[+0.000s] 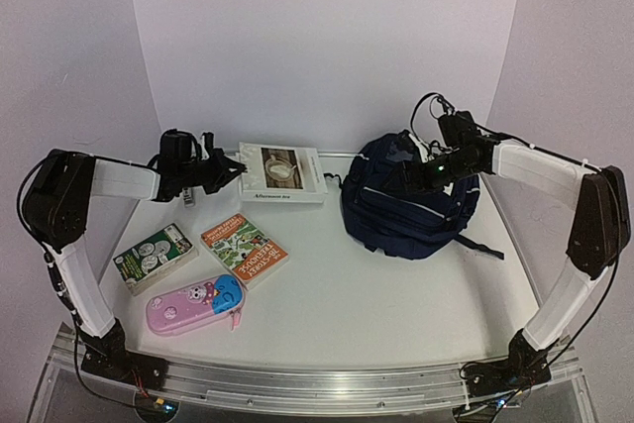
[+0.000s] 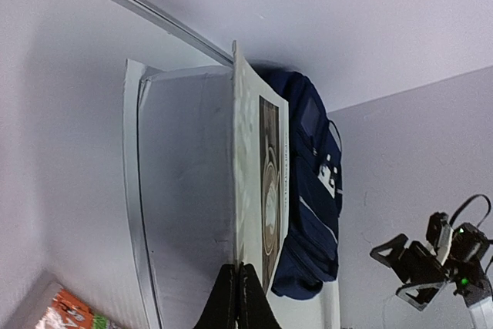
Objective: Pack the student bag
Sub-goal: Pick up the book from the center of the board.
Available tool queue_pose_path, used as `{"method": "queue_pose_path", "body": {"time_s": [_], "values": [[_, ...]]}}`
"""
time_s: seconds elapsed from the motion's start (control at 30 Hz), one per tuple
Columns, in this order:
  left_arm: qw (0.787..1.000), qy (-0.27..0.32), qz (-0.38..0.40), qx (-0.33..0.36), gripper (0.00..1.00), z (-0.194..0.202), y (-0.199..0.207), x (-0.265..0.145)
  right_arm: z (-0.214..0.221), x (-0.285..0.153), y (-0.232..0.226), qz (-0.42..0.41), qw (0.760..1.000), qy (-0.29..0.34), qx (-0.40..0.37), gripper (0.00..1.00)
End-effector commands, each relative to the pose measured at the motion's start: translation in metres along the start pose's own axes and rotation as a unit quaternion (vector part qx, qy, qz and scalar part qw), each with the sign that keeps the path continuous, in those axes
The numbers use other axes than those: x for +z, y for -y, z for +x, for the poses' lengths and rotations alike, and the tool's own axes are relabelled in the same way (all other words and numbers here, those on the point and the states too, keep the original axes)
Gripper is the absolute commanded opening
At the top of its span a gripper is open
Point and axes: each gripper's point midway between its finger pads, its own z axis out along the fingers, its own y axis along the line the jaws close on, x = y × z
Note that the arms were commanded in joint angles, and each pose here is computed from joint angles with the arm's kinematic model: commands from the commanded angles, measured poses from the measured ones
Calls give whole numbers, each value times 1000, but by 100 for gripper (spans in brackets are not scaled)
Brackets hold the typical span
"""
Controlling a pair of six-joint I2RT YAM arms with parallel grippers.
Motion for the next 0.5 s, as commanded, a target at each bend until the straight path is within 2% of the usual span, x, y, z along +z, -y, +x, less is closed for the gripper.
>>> {"method": "queue_pose_path", "body": {"time_s": [0.0, 0.23, 0.47], "values": [[991, -11, 116, 64, 0, 7, 79, -23, -7, -20, -17, -32, 999, 21, 6, 98], [974, -65, 195, 92, 0, 47, 124, -37, -8, -36, -26, -77, 996, 30, 35, 98], [958, -89, 258, 86, 0, 66, 153, -50, -11, -54, -47, -135, 988, 54, 48, 98]]}}
